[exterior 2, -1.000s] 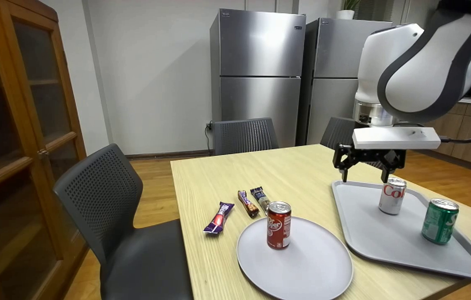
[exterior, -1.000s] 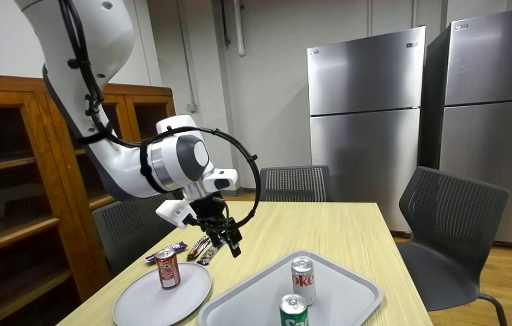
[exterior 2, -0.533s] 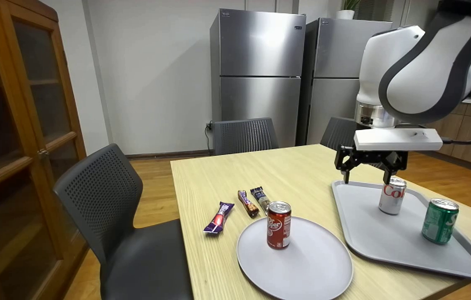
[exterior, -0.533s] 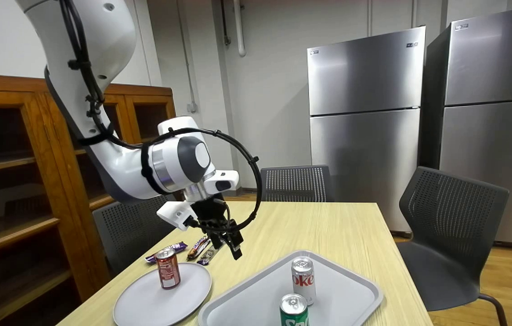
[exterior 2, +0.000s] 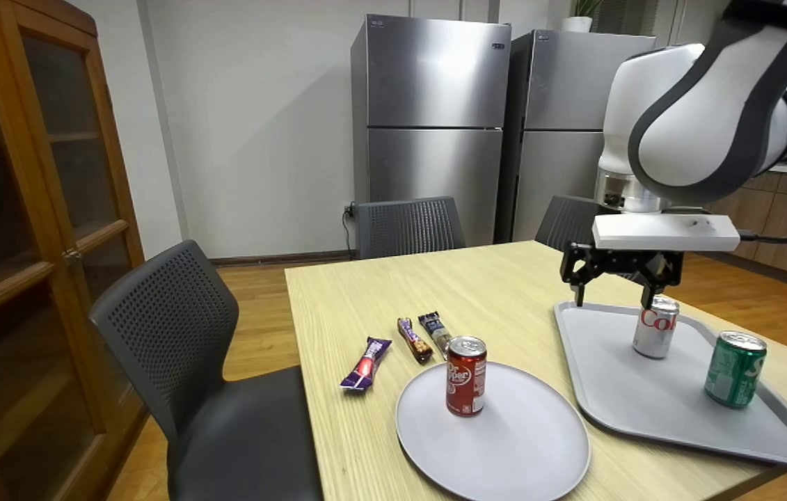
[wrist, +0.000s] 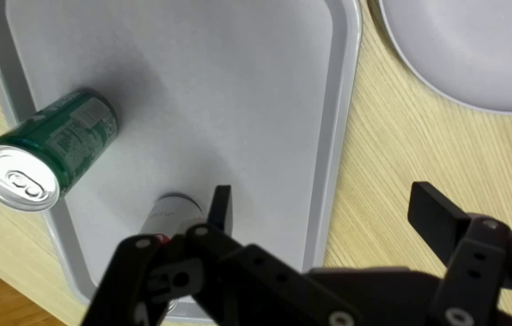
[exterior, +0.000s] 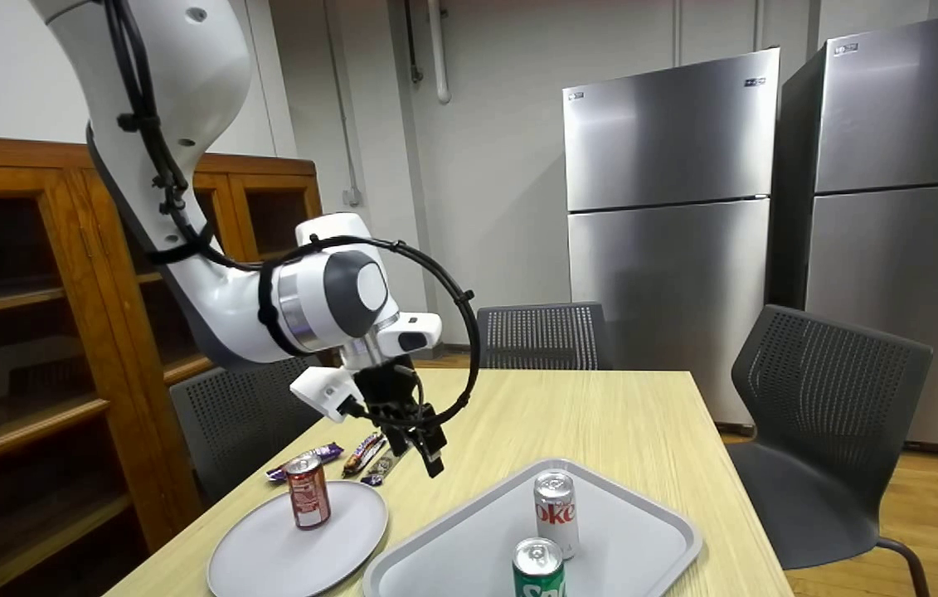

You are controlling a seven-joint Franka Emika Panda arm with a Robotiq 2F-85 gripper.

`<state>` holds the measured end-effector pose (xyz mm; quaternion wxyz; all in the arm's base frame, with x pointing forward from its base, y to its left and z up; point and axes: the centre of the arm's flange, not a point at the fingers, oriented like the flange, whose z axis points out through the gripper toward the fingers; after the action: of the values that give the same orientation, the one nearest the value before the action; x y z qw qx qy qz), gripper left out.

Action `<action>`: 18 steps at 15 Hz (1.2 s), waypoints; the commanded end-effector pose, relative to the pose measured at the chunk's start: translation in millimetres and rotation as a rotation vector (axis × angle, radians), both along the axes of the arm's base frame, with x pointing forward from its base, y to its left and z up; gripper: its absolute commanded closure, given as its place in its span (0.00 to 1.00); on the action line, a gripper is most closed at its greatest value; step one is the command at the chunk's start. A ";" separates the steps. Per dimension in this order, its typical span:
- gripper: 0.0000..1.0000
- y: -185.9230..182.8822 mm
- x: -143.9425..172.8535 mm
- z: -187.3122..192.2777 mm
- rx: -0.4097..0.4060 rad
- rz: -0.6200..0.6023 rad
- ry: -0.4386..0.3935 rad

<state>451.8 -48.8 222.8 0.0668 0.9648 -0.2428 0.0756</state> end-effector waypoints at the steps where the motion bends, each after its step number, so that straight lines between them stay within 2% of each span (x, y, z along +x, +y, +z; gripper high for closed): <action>1: 0.00 -17.4 2.6 12.3 0.031 0.014 -0.003; 6: 0.00 -43.1 0.6 14.7 0.053 0.025 0.004; 18: 0.00 -107.1 -5.1 15.9 0.020 -0.027 -0.005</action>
<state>446.6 -142.1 235.4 0.0557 0.9627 -0.2543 0.0733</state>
